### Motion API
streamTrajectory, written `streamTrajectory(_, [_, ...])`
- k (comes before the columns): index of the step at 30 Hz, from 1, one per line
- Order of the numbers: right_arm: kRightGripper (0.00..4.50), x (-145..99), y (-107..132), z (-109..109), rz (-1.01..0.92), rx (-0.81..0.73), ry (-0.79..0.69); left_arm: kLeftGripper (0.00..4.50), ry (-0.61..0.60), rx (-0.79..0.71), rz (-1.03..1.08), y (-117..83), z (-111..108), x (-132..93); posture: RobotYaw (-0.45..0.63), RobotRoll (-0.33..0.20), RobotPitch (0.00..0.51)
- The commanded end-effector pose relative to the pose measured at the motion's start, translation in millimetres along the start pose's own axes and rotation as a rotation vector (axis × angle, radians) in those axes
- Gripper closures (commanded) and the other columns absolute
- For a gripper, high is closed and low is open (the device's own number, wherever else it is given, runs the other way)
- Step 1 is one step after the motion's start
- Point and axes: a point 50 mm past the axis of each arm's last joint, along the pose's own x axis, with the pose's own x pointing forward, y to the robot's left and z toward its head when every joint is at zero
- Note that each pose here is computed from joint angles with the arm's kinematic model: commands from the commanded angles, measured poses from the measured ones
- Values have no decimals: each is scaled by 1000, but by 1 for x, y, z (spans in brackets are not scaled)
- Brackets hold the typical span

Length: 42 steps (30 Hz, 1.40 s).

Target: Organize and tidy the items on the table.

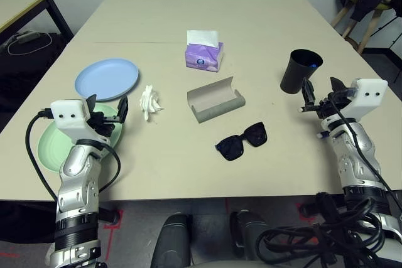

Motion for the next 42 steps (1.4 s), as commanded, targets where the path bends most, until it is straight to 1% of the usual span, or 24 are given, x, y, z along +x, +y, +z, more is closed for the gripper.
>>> streamTrajectory(1, [13,-2,-3,-3,-11,-8,12,39,17,-5,-15,-4,-5,1,60,0,78])
streamTrajectory(6, [13,-2,-3,-3,-8,-13,13,39,18,-10,-26,-8,-6,3,60,0,77])
streamTrajectory(9, [13,-1,1,-2,33,-13,14,39,18,-10,-27,-8,-6,3,63,0,76])
streamTrajectory(12, [13,1,9,2,124,9,-30,39,17,-9,-27,-7,-6,4,66,0,75])
streamTrajectory(15, [13,-2,27,9,380,28,-67,39,15,-7,-29,-6,-5,5,70,0,76])
streamTrajectory(17, [13,-3,40,13,601,39,-44,39,14,1,-41,-6,-4,8,75,0,78])
streamTrajectory(18, [13,-4,44,14,674,33,-34,39,12,3,-45,-6,-3,9,76,0,79])
streamTrajectory(21, [13,-4,55,20,864,6,-40,39,6,4,-49,-7,-2,13,81,0,80])
streamTrajectory(23, [13,-4,59,22,935,-13,-39,39,4,3,-49,-7,-1,14,83,0,81])
streamTrajectory(27, [13,-12,77,24,1198,-71,-26,39,7,2,-49,-8,-3,10,87,0,82])
streamTrajectory(31, [13,-20,83,21,1354,-100,-19,39,8,2,-47,-8,-3,9,97,0,83])
streamTrajectory(38, [13,-21,81,18,1488,-177,-27,39,10,19,-52,-3,1,10,111,0,84])
streamTrajectory(42, [13,-22,79,14,1523,-200,-30,39,71,-14,-70,4,5,11,122,0,86])
